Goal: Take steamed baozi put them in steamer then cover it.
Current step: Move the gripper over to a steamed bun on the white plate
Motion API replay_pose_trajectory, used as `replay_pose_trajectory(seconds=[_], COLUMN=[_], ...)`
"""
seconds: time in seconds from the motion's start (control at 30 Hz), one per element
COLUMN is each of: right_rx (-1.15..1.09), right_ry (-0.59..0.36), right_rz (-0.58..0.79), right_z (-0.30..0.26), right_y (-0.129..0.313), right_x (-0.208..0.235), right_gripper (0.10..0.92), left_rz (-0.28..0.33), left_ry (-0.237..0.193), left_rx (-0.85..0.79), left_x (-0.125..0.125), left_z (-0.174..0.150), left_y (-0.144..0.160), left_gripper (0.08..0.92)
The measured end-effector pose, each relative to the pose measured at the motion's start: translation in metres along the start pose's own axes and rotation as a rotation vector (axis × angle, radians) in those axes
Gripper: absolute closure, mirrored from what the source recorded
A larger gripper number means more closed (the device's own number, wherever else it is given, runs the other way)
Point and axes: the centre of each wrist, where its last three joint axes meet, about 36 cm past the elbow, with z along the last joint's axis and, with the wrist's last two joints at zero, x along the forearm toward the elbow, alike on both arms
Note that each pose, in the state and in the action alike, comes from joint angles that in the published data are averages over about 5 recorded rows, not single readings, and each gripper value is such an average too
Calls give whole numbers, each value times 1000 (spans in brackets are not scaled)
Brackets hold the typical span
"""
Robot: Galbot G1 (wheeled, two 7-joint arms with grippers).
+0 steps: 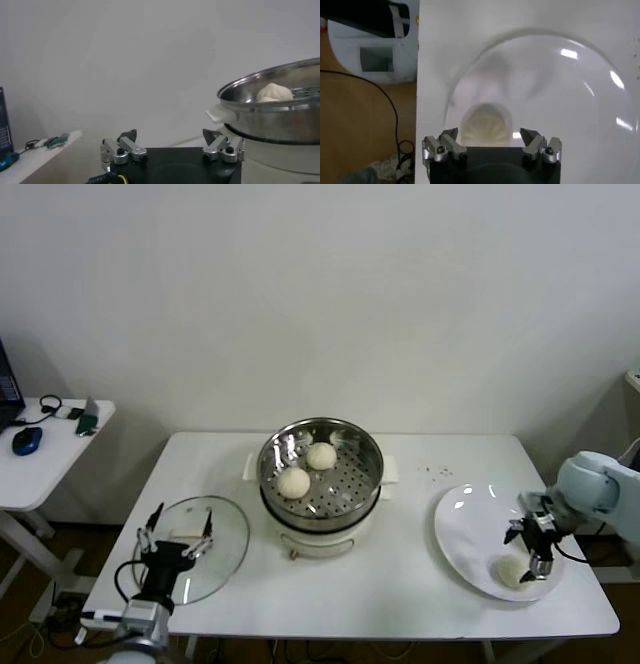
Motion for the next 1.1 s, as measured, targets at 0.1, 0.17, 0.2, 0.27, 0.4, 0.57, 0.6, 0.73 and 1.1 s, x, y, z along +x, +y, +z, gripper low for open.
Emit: replay_pose_trajectory(seconds=[0.1, 0.17, 0.2, 0.27, 0.4, 0.57, 0.6, 0.73, 1.1], right_rx=[-3, -4, -3, -1, 7, 22, 25, 34, 48], right_ry=[12, 19, 23, 29, 36, 45, 47, 53, 56], right_rz=[-6, -9, -11, -15, -21, -33, -35, -41, -45], right_z=[3, 4, 4, 4, 1, -4, -4, -7, -8], right_y=[-1, -2, -2, -4, -7, -11, -12, -13, -16], right_x=[-7, -11, -13, -17, -23, -28, -29, -31, -30], right_gripper=[200, 200, 200, 200, 200, 206, 213, 250, 312], left_rz=[-1, -2, -2, -2, -3, -7, -7, -9, -8], left_ry=[1, 2, 2, 3, 5, 5, 5, 3, 6], left_rx=[0, -1, -1, -2, -2, -2, -2, -1, 0], left_x=[0, 0, 0, 0, 0, 0, 0, -1, 0], left_z=[0, 0, 0, 0, 0, 0, 0, 0, 0], left_y=[0, 0, 0, 0, 0, 0, 0, 0, -1], left_gripper=[177, 177, 177, 177, 177, 177, 177, 177, 177])
